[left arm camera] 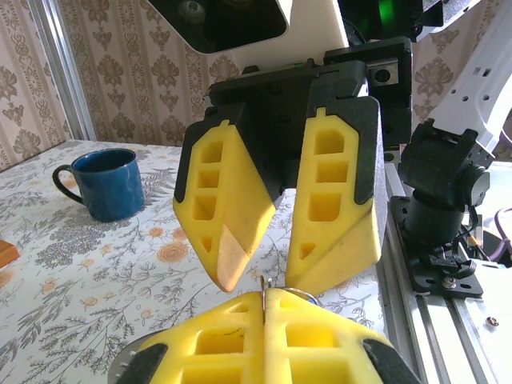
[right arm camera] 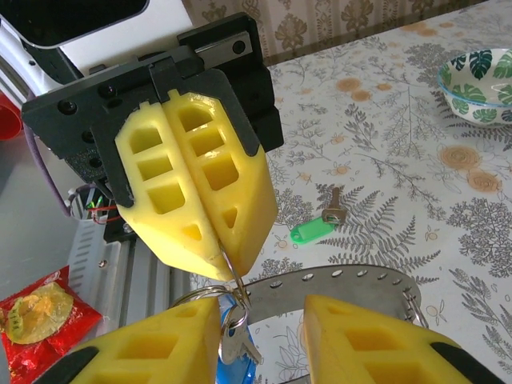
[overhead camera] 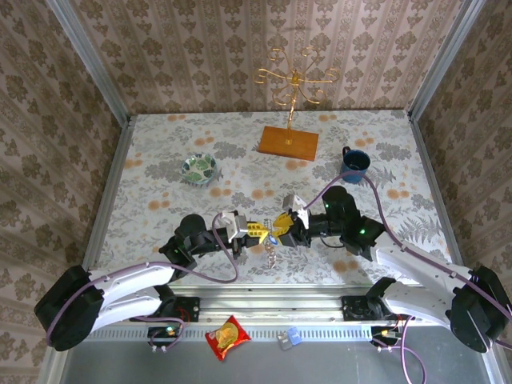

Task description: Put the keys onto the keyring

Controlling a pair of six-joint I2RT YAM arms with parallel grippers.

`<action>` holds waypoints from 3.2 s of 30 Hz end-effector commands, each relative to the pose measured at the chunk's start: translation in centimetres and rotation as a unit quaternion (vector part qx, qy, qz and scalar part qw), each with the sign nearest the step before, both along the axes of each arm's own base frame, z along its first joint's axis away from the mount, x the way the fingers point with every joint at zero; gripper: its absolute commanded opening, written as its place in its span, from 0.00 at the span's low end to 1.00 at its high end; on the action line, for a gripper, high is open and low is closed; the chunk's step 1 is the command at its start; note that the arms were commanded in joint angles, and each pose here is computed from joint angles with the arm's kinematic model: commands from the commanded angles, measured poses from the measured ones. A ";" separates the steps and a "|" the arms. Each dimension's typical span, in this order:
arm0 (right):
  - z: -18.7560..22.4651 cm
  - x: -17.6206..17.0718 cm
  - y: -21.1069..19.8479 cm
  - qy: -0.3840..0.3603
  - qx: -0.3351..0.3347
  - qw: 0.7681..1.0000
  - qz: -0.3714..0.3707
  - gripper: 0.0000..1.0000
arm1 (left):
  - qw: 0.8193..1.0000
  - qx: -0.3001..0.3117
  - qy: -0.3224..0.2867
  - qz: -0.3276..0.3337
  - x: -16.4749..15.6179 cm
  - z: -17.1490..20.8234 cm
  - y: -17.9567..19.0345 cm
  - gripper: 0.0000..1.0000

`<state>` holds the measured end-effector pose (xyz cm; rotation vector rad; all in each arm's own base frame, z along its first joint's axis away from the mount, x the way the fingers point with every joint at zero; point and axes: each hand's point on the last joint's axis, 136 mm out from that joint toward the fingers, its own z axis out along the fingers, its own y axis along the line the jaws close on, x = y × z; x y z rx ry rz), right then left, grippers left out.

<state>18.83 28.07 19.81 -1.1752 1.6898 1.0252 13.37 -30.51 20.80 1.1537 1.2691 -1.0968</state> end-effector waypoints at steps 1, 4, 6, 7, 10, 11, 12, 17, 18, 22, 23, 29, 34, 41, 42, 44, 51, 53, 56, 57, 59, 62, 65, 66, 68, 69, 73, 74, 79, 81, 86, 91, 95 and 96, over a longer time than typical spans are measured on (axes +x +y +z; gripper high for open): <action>0.8 -0.2 -0.1 -0.029 0.007 1.000 0.003 0.37 | 0.999 -0.021 -0.026 -0.006 -0.1 1.1 0.1 0.00; 0.5 -0.6 -0.7 -0.035 0.001 0.999 -0.004 0.40 | 0.999 -0.023 -0.024 -0.004 0.0 1.1 0.1 0.00; -0.3 -1.1 -1.1 -0.038 -0.010 0.999 -0.002 0.41 | 0.999 -0.024 -0.025 -0.004 0.0 1.1 0.1 0.00; -0.7 -1.4 -1.2 -0.042 -0.016 0.999 0.002 0.41 | 0.999 -0.024 -0.024 -0.004 0.0 1.0 0.1 0.00; -1.3 -1.8 -1.0 -0.053 -0.025 0.998 0.007 0.42 | 0.999 -0.026 -0.024 -0.004 0.0 1.1 0.0 0.00; -1.3 -1.8 -0.8 -0.056 -0.025 0.998 0.008 0.42 | 0.999 -0.026 -0.023 -0.005 0.0 1.1 0.0 0.00; -1.4 -1.7 -0.6 -0.057 -0.027 0.998 0.007 0.42 | 0.999 -0.027 -0.024 -0.005 0.0 1.1 0.0 0.00; -2.0 -1.3 0.1 -0.070 -0.041 0.997 0.008 0.39 | 0.999 -0.028 -0.020 -0.006 0.0 1.1 -0.1 0.00; -1.9 -1.3 0.3 -0.073 -0.043 0.996 0.012 0.38 | 0.999 -0.027 -0.019 -0.007 -0.1 1.0 -0.1 0.00; -2.0 -1.5 0.6 -0.076 -0.046 0.996 0.022 0.28 | 0.999 -0.028 -0.018 -0.007 -0.2 1.0 0.1 0.00; -1.9 -1.4 0.6 -0.077 -0.046 0.996 0.021 0.25 | 0.999 -0.027 -0.018 -0.007 -0.2 1.0 0.1 0.00; -1.9 -1.5 0.6 -0.076 -0.049 0.996 0.024 0.08 | 0.999 -0.028 -0.023 -0.004 -0.2 1.1 0.2 0.00; -3.3 -1.3 0.7 -0.062 -0.078 0.995 0.027 0.00 | 0.999 -0.027 -0.041 0.008 0.0 0.9 0.2 0.00; -4.4 -1.9 0.8 -0.047 -0.107 0.992 0.048 0.00 | 0.998 -0.027 -0.051 0.016 0.2 0.8 0.2 0.00; -4.5 -2.0 0.8 -0.045 -0.109 0.992 0.049 0.00 | 0.998 -0.027 -0.050 0.016 0.2 0.8 0.2 0.00; -4.5 -1.9 0.8 -0.045 -0.111 0.992 0.049 0.00 | 0.998 -0.025 -0.050 0.016 0.2 0.7 0.2 0.00; -4.1 -1.7 0.9 -0.052 -0.109 0.992 0.046 0.00 | 0.998 -0.023 -0.049 0.014 0.2 0.5 0.0 0.00; -4.5 -1.8 0.9 -0.048 -0.112 0.991 0.049 0.00 | 0.998 -0.024 -0.050 0.013 0.2 0.5 0.0 0.00; -6.1 -1.9 0.7 -0.040 -0.139 0.988 0.054 0.00 | 0.998 -0.027 -0.051 0.014 0.3 0.5 -0.2 0.00; -6.4 -2.0 0.7 -0.036 -0.145 0.987 0.056 0.00 | 0.998 -0.028 -0.051 0.013 0.3 0.5 -0.3 0.00; -6.3 -2.0 0.7 -0.033 -0.147 0.987 0.056 0.00 | 0.998 -0.028 -0.050 0.013 0.3 0.4 -0.4 0.00; -6.0 -2.0 0.6 -0.039 -0.145 0.987 0.051 0.00 | 0.998 -0.028 -0.051 0.014 0.4 0.2 -0.4 0.00; -5.8 -1.8 0.1 -0.043 -0.145 0.988 0.034 0.15 | 0.998 -0.025 -0.049 0.017 0.5 -0.1 -0.3 0.00; -5.6 -1.6 -0.1 -0.044 -0.144 0.988 0.025 0.22 | 0.998 -0.025 -0.048 0.018 0.5 -0.2 -0.3 0.00; -5.2 -1.4 -0.5 -0.043 -0.133 0.990 0.010 0.29 | 0.998 -0.023 -0.046 0.020 0.5 -0.5 -0.2 0.00; -4.9 -1.3 -0.6 -0.041 -0.125 0.991 0.002 0.31 | 0.999 -0.023 -0.045 0.020 0.5 -0.5 -0.2 0.00; -3.4 -1.0 -1.1 -0.040 -0.076 0.996 -0.025 0.33 | 0.999 -0.024 -0.043 0.020 0.4 -0.8 -0.1 0.00; -3.1 -0.9 -1.1 -0.037 -0.063 0.997 -0.031 0.33 | 0.999 -0.026 -0.043 0.020 0.4 -0.9 -0.2 0.00; -1.3 -0.2 -0.7 -0.038 0.001 0.998 -0.057 0.31 | 0.998 -0.032 -0.042 0.015 0.3 -0.9 -0.4 0.00; -1.1 0.0 -0.5 -0.036 0.009 0.998 -0.059 0.31 | 0.998 -0.035 -0.041 0.012 0.2 -1.0 -0.5 0.00; -1.3 0.7 -0.2 -0.035 0.011 0.997 -0.068 0.31 | 0.998 -0.041 -0.038 0.009 0.2 -1.1 -0.7 0.00; -1.6 0.9 -0.2 -0.037 0.008 0.997 -0.069 0.29 | 0.998 -0.043 -0.038 0.006 0.1 -1.2 -0.9 0.00; -2.1 1.1 -0.2 -0.036 0.004 0.997 -0.073 0.26 | 0.998 -0.047 -0.036 0.001 0.0 -1.1 -1.0 0.00; -2.2 1.2 -0.2 -0.036 0.002 0.997 -0.074 0.25 | 0.998 -0.046 -0.036 0.000 0.0 -1.1 -1.0 0.00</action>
